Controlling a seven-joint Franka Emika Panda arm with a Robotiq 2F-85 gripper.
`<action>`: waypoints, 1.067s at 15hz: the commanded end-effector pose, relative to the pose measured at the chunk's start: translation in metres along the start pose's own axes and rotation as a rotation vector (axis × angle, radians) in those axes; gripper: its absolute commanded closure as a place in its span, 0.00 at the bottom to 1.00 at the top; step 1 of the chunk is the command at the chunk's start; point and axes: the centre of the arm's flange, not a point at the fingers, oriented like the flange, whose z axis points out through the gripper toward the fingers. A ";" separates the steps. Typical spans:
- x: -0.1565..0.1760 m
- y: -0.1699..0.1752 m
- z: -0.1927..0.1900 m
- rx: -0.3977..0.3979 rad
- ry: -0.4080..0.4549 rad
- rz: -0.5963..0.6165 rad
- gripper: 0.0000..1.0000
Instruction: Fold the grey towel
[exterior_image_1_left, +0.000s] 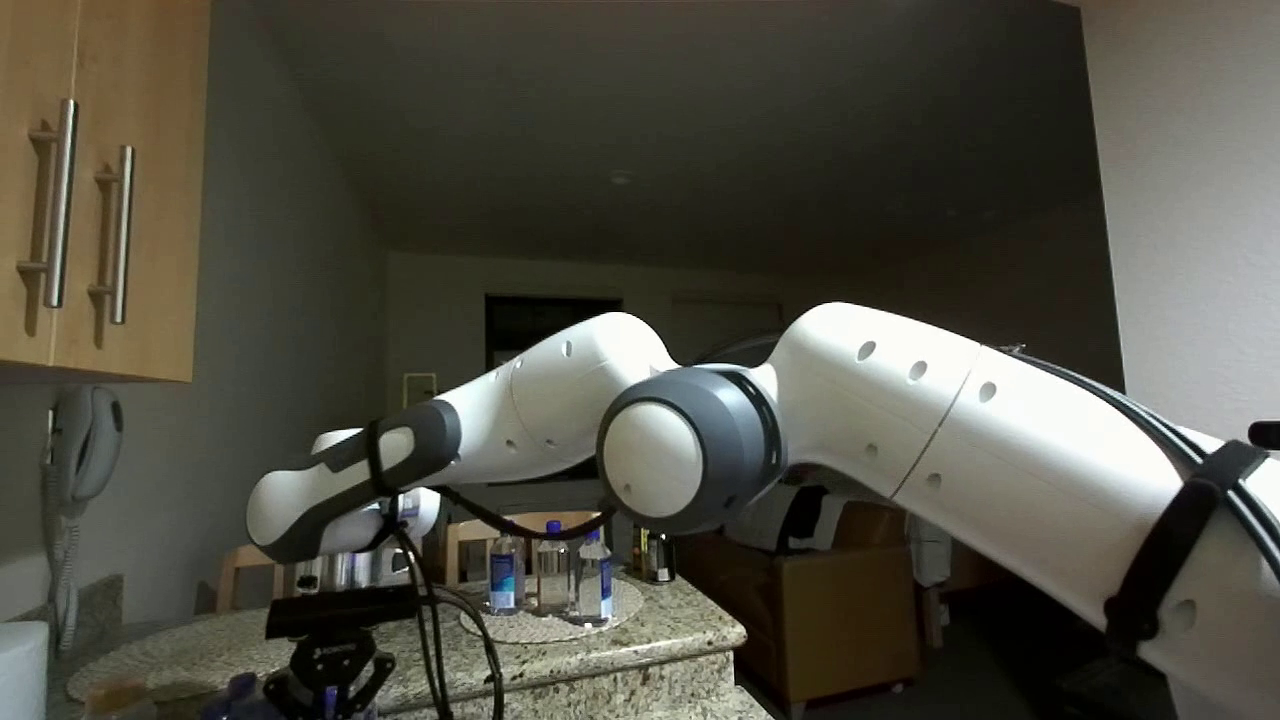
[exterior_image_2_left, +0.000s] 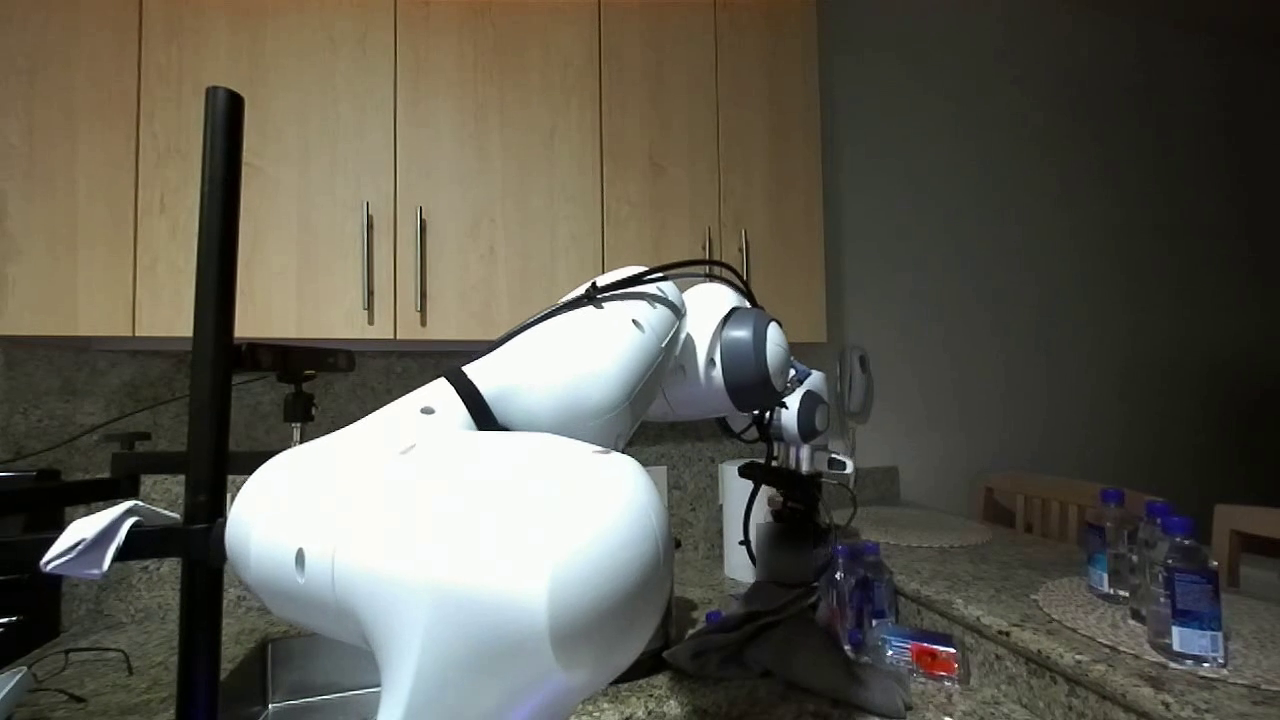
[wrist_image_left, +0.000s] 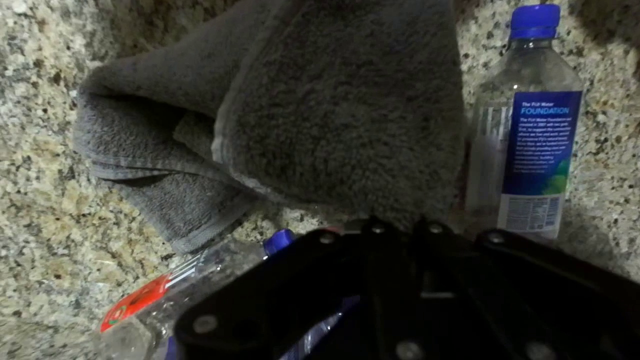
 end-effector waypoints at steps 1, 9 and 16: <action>-0.053 0.026 -0.016 -0.093 0.065 0.094 0.92; -0.085 0.048 -0.013 -0.210 0.049 0.221 0.61; -0.109 0.059 -0.012 -0.273 0.061 0.268 0.16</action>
